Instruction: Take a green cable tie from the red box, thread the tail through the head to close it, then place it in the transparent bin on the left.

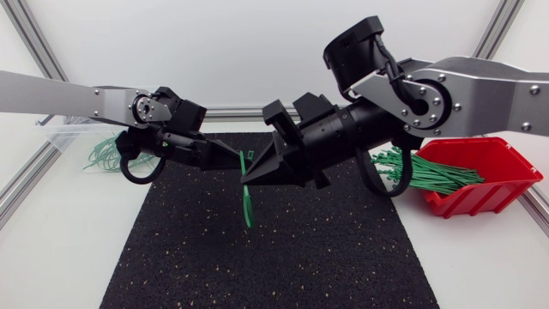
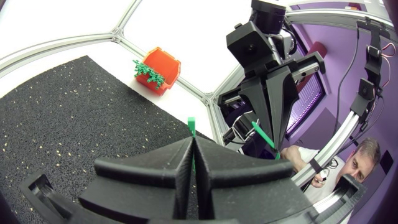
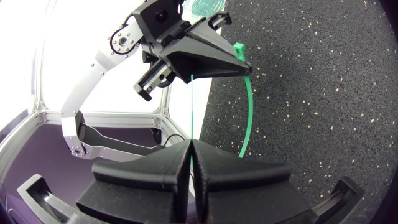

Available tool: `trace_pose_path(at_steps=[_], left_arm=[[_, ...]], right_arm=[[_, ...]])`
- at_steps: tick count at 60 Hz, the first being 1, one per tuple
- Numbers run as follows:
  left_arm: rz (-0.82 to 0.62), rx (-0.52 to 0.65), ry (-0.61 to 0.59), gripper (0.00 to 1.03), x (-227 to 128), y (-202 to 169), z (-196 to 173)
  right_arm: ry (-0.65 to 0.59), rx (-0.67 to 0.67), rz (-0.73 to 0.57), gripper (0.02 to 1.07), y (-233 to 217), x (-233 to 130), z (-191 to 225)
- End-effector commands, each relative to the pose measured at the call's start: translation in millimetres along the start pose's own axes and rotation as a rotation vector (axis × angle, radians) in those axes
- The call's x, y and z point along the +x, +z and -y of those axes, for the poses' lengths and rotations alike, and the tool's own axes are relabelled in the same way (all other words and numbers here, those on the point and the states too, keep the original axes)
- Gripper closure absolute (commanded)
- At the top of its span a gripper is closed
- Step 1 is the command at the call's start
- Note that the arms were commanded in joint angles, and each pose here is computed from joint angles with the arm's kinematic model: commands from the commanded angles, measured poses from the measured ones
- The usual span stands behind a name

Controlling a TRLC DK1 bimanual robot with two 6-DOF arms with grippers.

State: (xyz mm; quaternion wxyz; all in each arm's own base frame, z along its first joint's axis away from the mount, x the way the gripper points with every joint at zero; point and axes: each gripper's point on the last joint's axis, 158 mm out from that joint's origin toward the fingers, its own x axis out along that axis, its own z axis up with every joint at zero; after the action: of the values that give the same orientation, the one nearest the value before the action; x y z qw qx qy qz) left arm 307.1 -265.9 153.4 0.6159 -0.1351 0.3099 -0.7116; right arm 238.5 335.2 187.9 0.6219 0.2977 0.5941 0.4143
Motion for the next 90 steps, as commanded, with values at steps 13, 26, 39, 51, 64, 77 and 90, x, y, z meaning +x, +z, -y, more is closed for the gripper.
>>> trace_pose_path(at_steps=[13,26,39,51,64,77,90], left_arm=[[0.026,0.097,-0.005,1.0,-1.2,2.4,6.9],[0.028,0.142,-0.003,1.0,1.5,3.9,1.7],[0.023,0.133,-0.001,1.0,2.7,-1.4,-2.8],[0.023,0.157,0.007,1.0,2.9,-2.2,-5.2],[0.027,0.18,0.016,1.0,1.5,-1.2,-8.6],[0.03,0.235,0.031,1.0,0.8,-2.9,-8.3],[0.031,0.272,0.035,1.0,1.6,-0.9,-5.0]], right_arm=[[0.019,0.025,-0.001,1.02,10.2,7.2,-2.0],[0.408,0.19,-0.289,0.8,3.8,-29.0,-23.6],[0.24,0.106,-0.123,1.01,17.6,-20.3,-9.3],[0.193,0.185,-0.151,0.97,12.9,-8.1,4.9],[0.226,0.205,-0.226,1.01,2.0,0.1,-4.1],[0.264,0.238,-0.274,1.01,-1.4,1.5,-3.5],[0.274,0.286,-0.3,1.01,-1.4,4.9,6.6]])
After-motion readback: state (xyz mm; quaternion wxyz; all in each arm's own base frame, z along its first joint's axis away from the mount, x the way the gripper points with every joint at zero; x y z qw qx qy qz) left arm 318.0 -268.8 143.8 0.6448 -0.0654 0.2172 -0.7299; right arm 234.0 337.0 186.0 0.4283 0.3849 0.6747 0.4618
